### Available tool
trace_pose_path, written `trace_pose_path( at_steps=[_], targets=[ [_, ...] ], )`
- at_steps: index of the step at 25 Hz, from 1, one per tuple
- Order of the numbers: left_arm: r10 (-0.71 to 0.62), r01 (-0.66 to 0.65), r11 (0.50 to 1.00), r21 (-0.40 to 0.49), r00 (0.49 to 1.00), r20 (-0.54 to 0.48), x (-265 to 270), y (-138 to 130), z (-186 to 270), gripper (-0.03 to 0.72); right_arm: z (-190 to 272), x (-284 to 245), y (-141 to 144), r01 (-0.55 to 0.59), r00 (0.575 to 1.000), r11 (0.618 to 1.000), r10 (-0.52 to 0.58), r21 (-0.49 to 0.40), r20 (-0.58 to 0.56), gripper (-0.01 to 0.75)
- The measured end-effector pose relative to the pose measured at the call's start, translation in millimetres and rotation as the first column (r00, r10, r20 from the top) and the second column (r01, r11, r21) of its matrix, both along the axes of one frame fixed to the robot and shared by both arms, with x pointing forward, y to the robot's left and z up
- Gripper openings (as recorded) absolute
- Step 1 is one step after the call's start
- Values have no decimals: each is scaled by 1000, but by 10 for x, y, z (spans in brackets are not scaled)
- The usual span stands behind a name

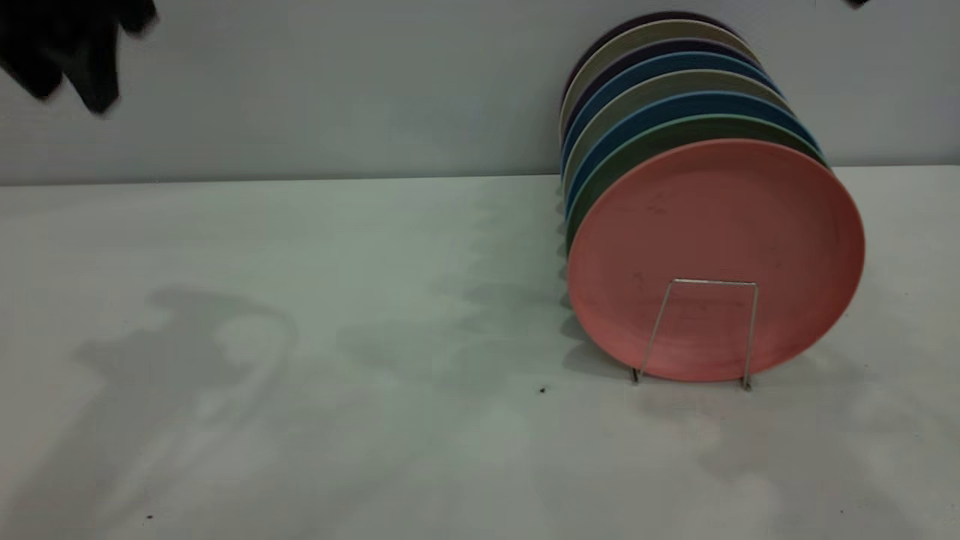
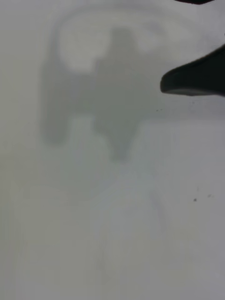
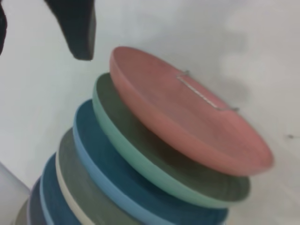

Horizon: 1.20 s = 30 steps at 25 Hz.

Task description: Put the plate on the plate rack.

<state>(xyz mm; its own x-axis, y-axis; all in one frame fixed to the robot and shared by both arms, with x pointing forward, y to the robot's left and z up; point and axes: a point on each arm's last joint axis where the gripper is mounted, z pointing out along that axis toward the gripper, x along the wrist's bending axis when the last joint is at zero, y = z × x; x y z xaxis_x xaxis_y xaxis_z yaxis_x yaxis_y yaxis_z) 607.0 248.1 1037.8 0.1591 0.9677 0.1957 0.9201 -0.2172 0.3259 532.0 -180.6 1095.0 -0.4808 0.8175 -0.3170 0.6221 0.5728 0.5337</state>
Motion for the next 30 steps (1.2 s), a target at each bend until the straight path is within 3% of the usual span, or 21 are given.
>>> trace_pose_path(
  at_steps=[7, 13, 19, 25, 30],
  targets=[
    [0, 3, 1000, -19, 992, 128, -426, 86, 709, 417, 484, -427, -219, -3, 1000, 983, -2, 185, 25, 380],
    [-51, 70, 992, -102, 983, 178, -967, 104, 1211, 417, 856, -959, -323, -72, 996, 948, 55, 310, 63, 380],
    [-95, 127, 981, -145, 973, 211, -1566, 162, 1575, 417, 1051, -1451, -473, -104, 994, 934, 86, 342, 68, 380],
    [-92, 161, 974, -160, 923, 373, -2121, 259, 1901, 417, 1093, -1919, -641, -129, 990, 925, 102, 356, 93, 380],
    [-83, 202, 961, -188, 860, 503, -2619, 327, 2098, 417, 831, -2246, -771, -129, 990, 926, 104, 354, 91, 380]
  ],
)
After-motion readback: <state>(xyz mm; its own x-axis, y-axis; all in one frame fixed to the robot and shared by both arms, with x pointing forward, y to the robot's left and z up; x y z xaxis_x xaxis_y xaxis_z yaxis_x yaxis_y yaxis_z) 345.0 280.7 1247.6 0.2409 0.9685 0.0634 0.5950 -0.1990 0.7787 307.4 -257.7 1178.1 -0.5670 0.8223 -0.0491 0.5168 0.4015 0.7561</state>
